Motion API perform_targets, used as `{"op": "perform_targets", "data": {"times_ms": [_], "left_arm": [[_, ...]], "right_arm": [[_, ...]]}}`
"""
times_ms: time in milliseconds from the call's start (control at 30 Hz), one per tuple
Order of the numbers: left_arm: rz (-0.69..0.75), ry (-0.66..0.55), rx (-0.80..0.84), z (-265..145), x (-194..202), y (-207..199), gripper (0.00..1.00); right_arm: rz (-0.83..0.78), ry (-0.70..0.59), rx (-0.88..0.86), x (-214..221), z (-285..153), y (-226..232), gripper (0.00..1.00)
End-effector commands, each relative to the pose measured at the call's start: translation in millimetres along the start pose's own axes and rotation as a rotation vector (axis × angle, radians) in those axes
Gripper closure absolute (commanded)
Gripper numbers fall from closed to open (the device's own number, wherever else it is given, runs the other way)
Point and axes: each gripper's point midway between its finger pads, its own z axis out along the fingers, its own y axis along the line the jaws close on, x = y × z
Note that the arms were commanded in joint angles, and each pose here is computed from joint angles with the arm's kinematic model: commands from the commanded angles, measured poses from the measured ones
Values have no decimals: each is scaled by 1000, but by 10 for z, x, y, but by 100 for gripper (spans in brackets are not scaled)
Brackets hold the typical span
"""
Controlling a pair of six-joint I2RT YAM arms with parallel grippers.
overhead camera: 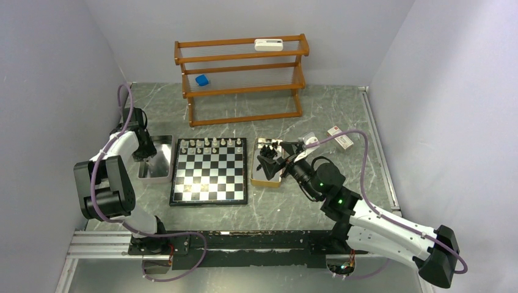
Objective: Set up the chess pieces on the board
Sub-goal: Pick up the chess piece from the storage box.
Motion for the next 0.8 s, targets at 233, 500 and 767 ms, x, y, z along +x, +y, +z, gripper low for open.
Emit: {"op": "perform_targets", "data": {"times_ms": [233, 500, 767], "left_arm": [[0, 21, -28, 87, -12, 43, 59], [4, 37, -27, 113, 33, 41, 55], [8, 58, -24, 136, 87, 30, 60]], "right_arm": [[-6, -43, 32, -88, -24, -74, 0], [-5, -56, 40, -104, -57, -101, 0], [-3, -59, 41, -101, -67, -106, 0]]}}
